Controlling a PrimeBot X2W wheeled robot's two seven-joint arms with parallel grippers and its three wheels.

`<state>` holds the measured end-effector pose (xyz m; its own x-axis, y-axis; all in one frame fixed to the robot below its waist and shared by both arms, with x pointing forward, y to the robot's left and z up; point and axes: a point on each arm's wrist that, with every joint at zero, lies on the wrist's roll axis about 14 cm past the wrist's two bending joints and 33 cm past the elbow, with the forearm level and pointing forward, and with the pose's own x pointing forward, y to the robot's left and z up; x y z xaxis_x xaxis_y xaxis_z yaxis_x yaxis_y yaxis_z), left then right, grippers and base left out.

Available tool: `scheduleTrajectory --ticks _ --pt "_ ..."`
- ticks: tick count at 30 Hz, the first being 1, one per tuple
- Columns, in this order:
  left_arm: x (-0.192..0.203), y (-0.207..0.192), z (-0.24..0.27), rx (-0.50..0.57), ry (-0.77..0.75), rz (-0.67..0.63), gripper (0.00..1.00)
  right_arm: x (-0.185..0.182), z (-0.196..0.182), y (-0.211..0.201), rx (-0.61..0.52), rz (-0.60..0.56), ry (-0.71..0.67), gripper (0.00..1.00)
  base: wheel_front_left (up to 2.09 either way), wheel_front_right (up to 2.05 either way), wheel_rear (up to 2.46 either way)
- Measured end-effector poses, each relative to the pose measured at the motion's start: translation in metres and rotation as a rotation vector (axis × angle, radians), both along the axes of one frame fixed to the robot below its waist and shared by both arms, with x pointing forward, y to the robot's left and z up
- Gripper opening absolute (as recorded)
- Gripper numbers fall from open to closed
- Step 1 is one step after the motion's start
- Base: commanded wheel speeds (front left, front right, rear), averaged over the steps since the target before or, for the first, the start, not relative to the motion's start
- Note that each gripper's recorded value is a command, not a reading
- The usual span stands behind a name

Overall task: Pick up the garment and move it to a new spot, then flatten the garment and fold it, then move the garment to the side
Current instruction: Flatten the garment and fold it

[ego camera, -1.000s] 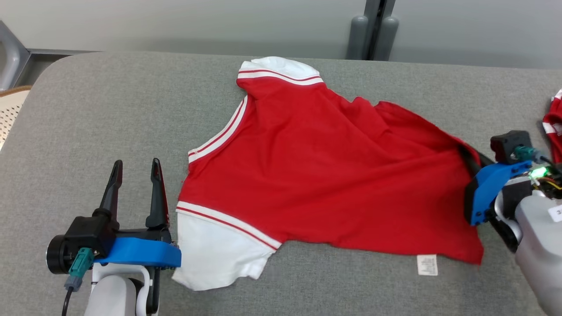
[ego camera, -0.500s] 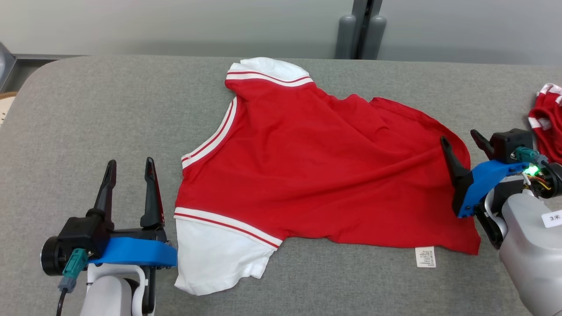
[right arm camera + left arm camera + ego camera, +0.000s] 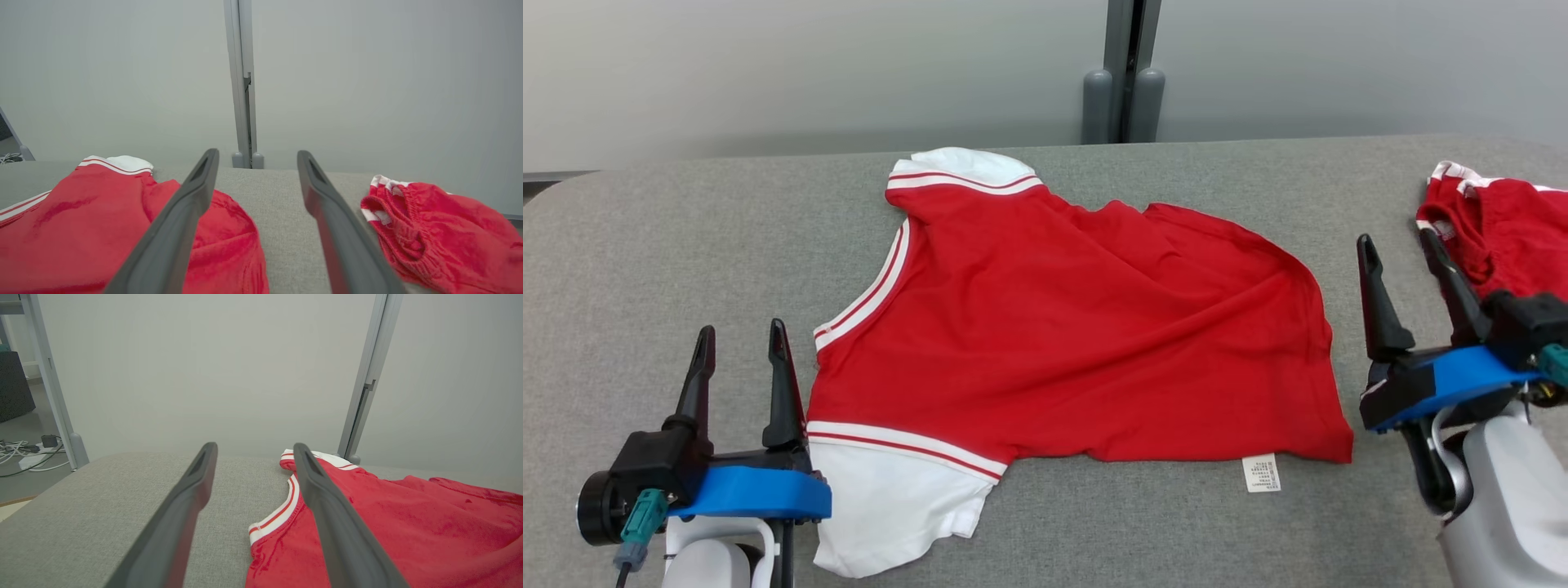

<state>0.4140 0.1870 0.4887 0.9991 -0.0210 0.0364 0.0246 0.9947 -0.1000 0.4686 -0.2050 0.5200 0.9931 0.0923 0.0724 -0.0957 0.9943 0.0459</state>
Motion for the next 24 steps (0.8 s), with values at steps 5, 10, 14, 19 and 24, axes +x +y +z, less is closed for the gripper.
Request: scheduleTrajectory --ticks 5,10,14,19,24 --pt "-0.002 0.002 0.004 0.001 -0.01 0.004 1.0 -0.022 -0.001 0.008 0.029 -0.015 -0.022 1.0 0.0 0.0 0.0" --pt "-0.007 0.002 0.003 0.007 -0.007 0.004 1.0 -0.039 -0.001 0.013 0.039 -0.023 -0.034 1.0 0.0 0.0 0.0" --pt "-0.011 0.002 0.003 0.011 -0.005 0.002 1.0 -0.049 -0.001 0.014 0.043 -0.033 -0.038 1.0 0.0 0.0 0.0" --pt "-0.013 0.002 0.002 0.017 -0.003 0.002 1.0 -0.06 -0.004 0.015 0.034 -0.041 -0.021 1.0 0.0 0.0 0.0" --pt "-0.015 0.003 0.0 0.018 0.003 0.0 1.0 -0.064 -0.007 0.015 0.024 -0.046 -0.001 1.0 0.0 0.0 0.0"
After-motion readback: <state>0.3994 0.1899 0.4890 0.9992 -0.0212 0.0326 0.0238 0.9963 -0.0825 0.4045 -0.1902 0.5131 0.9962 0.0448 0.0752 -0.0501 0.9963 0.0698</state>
